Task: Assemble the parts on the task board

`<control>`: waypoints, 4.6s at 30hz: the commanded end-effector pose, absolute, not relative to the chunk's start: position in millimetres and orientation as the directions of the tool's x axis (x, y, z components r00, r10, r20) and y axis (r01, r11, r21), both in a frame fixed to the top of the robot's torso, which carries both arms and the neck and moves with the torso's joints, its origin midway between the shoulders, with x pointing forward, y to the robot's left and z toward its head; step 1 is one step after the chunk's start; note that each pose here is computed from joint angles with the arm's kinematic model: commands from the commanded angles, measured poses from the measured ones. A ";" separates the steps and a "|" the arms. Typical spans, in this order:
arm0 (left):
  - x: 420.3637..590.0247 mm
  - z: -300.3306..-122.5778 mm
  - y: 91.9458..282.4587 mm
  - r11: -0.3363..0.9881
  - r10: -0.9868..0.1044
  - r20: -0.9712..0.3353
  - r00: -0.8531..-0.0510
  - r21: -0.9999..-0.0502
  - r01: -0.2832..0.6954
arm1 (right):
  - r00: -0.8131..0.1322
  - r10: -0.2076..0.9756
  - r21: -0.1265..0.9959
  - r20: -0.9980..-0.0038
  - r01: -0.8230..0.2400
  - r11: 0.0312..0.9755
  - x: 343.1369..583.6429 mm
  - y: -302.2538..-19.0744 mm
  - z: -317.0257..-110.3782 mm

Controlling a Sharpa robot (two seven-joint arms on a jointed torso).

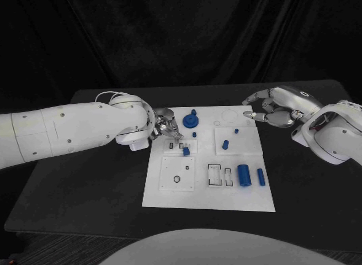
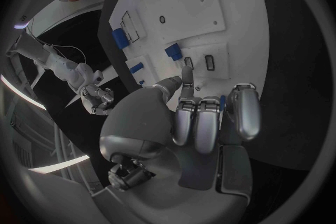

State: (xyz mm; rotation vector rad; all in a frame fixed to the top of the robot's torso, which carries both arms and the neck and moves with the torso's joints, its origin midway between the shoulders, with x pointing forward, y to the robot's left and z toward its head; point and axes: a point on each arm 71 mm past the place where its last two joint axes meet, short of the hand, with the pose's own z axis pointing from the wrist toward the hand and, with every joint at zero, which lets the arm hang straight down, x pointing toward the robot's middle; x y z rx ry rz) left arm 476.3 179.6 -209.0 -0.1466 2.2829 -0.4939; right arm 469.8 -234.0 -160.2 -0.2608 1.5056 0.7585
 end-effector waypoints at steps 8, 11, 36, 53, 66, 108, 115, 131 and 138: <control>467.3 -194.5 195.3 0.847 -0.379 -0.723 -0.578 -0.522 0.097 | -0.088 0.216 0.217 -0.972 -0.684 0.697 457.9 -211.7 -153.4; 465.0 -189.3 202.5 0.822 -0.417 -0.733 -0.537 -0.556 0.121 | -0.079 0.180 0.181 -0.980 -0.724 0.665 456.8 -199.2 -146.3; 457.0 -179.9 237.1 0.661 -0.627 -0.716 -0.307 -0.698 0.277 | -0.107 -0.191 0.009 -0.976 -0.892 0.452 464.5 -98.6 -153.0; 458.2 -175.6 262.9 0.652 -0.672 -0.707 -0.218 -0.705 0.277 | -0.111 -0.265 -0.011 -0.958 -0.906 0.422 471.1 -75.7 -170.8; 458.6 -175.9 265.1 0.655 -0.672 -0.708 -0.216 -0.705 0.274 | -0.139 -0.308 -0.006 -0.941 -0.905 0.426 472.0 -70.9 -183.1; 462.5 -181.2 256.6 0.633 -0.685 -0.681 -0.258 -0.732 0.251 | -0.171 -0.314 0.018 -0.934 -0.900 0.437 473.0 -69.9 -201.3; 462.8 -183.5 256.1 0.634 -0.684 -0.681 -0.263 -0.733 0.247 | -0.165 -0.301 0.014 -0.939 -0.895 0.445 473.4 -71.5 -201.9; 461.4 -188.1 255.0 0.633 -0.682 -0.678 -0.274 -0.735 0.243 | -0.147 -0.270 0.011 -0.952 -0.893 0.449 473.8 -76.0 -201.9; 460.5 -188.7 254.7 0.629 -0.681 -0.677 -0.279 -0.736 0.249 | -0.153 -0.203 0.045 -0.967 -0.889 0.456 474.7 -82.8 -198.3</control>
